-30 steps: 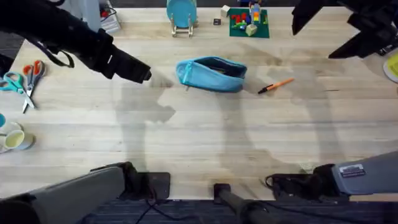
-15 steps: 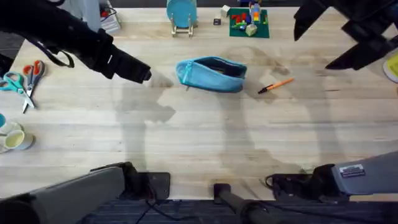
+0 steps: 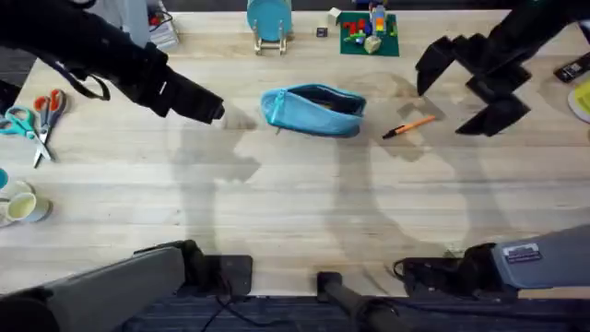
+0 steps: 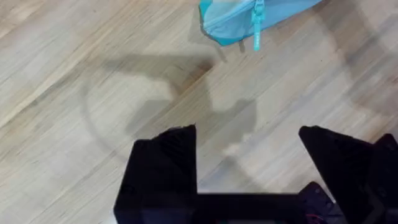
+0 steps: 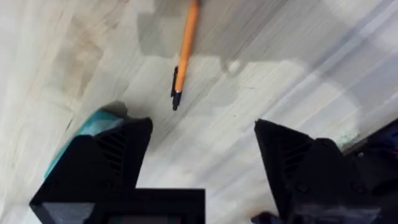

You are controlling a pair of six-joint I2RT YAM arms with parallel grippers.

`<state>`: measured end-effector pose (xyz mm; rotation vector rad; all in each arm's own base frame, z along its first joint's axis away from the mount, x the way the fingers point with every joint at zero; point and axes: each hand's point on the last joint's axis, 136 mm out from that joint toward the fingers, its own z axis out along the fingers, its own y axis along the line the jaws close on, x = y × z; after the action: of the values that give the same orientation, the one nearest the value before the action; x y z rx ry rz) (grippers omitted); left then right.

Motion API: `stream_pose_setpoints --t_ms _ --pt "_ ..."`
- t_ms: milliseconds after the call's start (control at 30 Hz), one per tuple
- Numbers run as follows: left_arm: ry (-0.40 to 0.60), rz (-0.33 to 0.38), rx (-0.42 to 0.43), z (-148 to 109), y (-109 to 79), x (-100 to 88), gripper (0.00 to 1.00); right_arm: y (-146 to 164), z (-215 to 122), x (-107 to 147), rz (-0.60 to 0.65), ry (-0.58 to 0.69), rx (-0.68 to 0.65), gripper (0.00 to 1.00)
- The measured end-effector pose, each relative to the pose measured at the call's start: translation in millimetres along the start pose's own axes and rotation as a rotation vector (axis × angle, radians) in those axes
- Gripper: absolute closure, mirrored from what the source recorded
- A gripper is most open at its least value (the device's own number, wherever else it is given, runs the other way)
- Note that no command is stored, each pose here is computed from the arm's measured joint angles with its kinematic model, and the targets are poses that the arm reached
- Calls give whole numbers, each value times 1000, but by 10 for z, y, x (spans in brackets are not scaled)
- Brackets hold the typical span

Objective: Unzip the bag, pick up the pens from the table one at a time and place them inside, then zip the bag closed.

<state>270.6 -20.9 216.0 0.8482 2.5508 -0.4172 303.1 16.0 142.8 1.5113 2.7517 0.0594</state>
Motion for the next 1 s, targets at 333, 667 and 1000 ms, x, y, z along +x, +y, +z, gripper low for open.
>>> stream_pose_setpoints --t_ms 333,667,1000 --pt "0 0 0 0 0 0 6 0 310 -15 37 27 51 5" --pt "0 0 0 0 0 0 6 48 534 -50 45 48 89 5" --pt "0 0 0 0 0 0 5 101 697 -83 75 31 55 5"
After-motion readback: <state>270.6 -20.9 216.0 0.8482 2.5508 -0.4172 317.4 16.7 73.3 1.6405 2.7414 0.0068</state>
